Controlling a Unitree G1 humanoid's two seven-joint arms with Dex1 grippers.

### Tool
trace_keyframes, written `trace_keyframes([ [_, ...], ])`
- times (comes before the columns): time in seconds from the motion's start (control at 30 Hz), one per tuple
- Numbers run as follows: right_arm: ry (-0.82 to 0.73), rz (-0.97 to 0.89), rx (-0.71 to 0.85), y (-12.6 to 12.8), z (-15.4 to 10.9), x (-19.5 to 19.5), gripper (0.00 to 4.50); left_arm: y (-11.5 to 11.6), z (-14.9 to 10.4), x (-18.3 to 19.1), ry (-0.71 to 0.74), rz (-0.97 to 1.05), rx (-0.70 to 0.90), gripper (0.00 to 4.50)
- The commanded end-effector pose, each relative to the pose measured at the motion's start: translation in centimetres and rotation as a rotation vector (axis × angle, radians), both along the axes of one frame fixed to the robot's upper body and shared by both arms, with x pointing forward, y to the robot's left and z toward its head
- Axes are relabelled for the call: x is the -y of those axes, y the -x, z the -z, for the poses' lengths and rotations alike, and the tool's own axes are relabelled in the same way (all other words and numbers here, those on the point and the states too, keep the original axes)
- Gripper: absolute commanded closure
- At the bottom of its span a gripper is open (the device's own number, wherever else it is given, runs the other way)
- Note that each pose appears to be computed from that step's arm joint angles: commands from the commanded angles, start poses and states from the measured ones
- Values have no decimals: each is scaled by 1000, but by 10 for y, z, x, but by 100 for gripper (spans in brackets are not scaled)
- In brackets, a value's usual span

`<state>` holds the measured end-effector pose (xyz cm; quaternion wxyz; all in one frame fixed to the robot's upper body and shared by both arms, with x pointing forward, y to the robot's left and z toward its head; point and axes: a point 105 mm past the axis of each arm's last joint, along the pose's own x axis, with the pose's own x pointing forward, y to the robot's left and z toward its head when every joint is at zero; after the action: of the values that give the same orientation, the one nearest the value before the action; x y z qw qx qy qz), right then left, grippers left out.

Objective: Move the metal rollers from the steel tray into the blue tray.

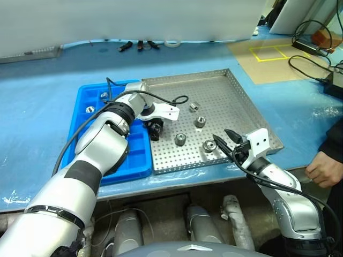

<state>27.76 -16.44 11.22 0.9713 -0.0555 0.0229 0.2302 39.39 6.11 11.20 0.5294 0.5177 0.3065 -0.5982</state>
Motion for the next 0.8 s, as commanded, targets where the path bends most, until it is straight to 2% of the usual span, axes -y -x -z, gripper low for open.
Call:
trace_keyframes([
  [0.03,4,-8,65,2,-15,-3,213,1,15,-28,-89,-49,-29,266],
  [0.37,6,-21,73,-3,-16,-5,213,4,16,-27,-68,-29,-43,266],
  [0.63,-81,-189,31,15,-22,-26,213,11,-1,-22,22,34,-111,266],
  [0.8,-77,-191,39,13,-25,-26,213,8,-8,-23,52,41,-88,266],
])
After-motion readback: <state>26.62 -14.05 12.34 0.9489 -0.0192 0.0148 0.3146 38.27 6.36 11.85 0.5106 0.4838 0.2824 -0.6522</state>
